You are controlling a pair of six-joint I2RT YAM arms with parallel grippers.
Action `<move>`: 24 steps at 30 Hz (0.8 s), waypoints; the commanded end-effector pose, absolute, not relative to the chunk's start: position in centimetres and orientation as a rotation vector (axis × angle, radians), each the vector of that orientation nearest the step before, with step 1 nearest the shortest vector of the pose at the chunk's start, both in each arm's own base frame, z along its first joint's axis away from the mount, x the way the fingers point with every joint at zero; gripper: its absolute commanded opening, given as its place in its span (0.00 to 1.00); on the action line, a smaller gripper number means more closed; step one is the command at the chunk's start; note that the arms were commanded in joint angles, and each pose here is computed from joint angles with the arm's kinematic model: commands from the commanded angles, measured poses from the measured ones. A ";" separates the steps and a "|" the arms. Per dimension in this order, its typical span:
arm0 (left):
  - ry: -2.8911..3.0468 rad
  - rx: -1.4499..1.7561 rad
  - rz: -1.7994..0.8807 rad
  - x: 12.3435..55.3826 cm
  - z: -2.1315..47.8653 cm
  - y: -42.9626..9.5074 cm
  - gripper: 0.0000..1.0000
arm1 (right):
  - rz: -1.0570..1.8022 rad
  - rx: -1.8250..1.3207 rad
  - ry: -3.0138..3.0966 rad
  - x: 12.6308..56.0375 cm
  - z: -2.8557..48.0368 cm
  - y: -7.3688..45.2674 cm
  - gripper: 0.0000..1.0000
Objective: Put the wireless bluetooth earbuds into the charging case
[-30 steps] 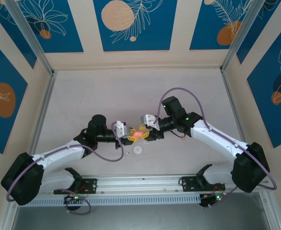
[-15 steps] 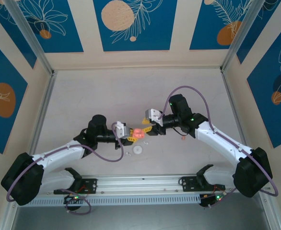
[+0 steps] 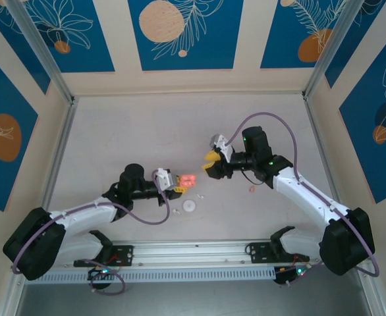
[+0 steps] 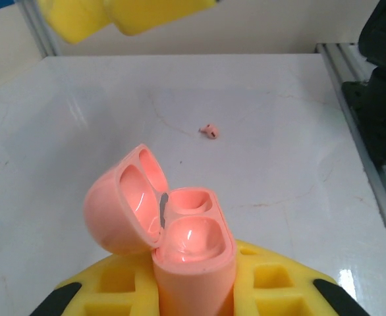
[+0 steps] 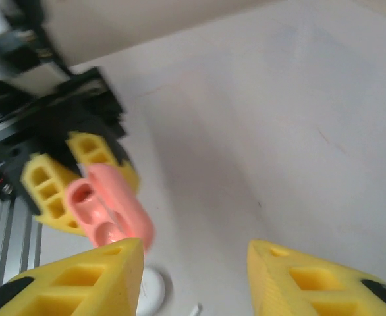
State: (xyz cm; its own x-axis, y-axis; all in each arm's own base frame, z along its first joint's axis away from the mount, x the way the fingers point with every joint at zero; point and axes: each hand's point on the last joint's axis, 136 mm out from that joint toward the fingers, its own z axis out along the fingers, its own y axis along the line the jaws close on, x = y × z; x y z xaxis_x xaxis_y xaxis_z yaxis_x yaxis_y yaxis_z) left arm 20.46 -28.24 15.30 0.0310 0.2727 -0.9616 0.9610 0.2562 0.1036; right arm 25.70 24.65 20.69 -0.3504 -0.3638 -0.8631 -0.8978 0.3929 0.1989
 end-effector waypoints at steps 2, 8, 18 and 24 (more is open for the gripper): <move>1.489 1.163 -0.774 21.2 15.2 -27.7 0.15 | 0.731 -0.687 2.402 28.4 16.0 20.5 0.45; 1.520 1.143 -0.725 21.6 14.8 -27.1 0.15 | 0.717 -0.458 2.741 29.5 11.3 18.9 0.43; 1.535 1.153 -0.690 21.6 14.6 -26.6 0.15 | 0.716 -0.383 2.870 31.7 6.4 19.7 0.46; 1.537 1.160 -0.676 21.6 14.6 -26.5 0.15 | 0.707 -0.366 2.913 31.4 4.5 19.7 0.47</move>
